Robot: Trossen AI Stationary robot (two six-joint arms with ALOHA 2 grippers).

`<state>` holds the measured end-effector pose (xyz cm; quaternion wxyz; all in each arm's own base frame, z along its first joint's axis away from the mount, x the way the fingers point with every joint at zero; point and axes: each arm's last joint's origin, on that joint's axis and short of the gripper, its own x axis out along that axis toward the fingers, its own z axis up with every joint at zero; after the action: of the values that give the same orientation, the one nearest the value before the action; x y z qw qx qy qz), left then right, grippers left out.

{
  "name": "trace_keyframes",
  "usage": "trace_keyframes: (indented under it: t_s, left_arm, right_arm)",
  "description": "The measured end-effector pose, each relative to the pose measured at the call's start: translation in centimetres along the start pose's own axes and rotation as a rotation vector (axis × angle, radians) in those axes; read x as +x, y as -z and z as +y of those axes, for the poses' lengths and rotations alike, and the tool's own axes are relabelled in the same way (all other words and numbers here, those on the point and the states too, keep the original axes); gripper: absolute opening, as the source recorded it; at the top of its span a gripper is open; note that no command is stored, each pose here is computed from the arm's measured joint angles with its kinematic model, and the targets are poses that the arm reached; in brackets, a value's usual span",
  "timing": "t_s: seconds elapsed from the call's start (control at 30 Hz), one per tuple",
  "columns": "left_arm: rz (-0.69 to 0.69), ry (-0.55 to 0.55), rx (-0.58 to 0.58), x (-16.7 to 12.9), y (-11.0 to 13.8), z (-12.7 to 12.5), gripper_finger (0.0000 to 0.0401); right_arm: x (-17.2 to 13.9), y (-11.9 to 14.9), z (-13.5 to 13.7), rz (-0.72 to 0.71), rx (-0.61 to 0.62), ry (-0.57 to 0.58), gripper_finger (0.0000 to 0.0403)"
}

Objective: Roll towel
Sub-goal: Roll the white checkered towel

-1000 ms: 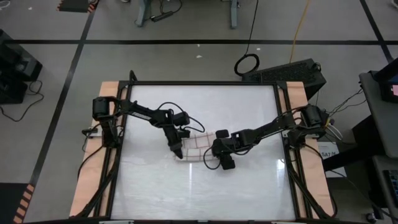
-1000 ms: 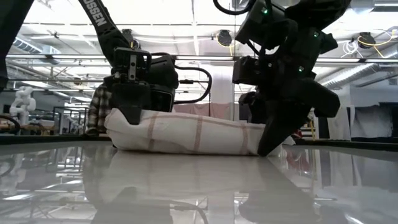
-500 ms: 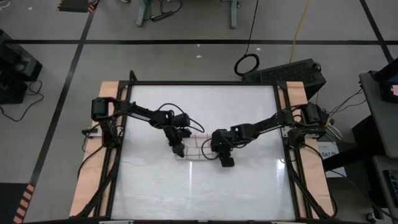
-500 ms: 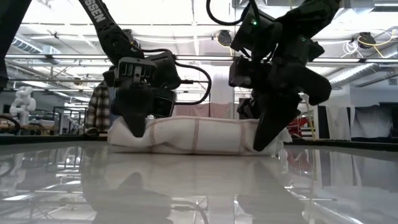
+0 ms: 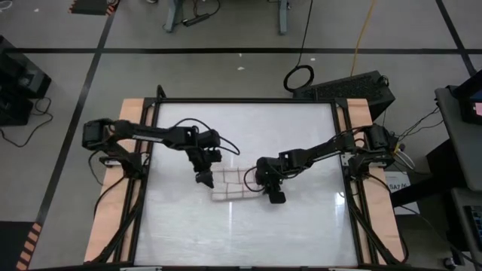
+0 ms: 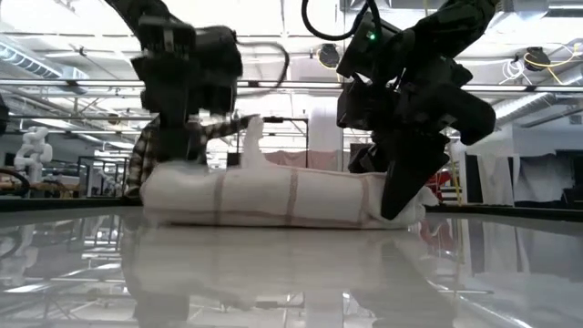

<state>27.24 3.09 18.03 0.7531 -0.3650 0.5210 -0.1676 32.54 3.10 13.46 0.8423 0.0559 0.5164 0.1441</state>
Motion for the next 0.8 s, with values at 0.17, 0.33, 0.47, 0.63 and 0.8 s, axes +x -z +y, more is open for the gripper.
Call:
trace_keyframes:
  t_s: [0.17,0.33,0.47,0.63,0.8]
  left_arm:
    - [-0.077,-0.046,0.065,-1.9,0.8,-2.4,0.0242]
    - [-0.18,-0.234,0.233,-1.9,1.8,-5.3,0.0242]
    - [-0.261,-0.365,0.348,-0.3,2.2,-7.3,0.0246]
    - [-0.344,-0.344,0.404,1.9,2.2,-9.2,0.0289]
    - [-0.317,-0.431,0.417,4.1,2.7,-9.2,0.0318]
  right_arm:
    - [-0.1,0.0,-0.2,0.003,0.065,-0.071,0.0097]
    - [-0.2,0.0,-0.4,-0.004,0.084,-0.095,0.0097]
    - [-0.3,-0.1,-0.7,-0.012,0.095,-0.134,0.0097]
    - [-0.6,-0.1,-1.4,-0.017,0.161,-0.218,0.0096]
    - [-0.9,-0.1,-2.0,-0.025,0.202,-0.275,0.0096]
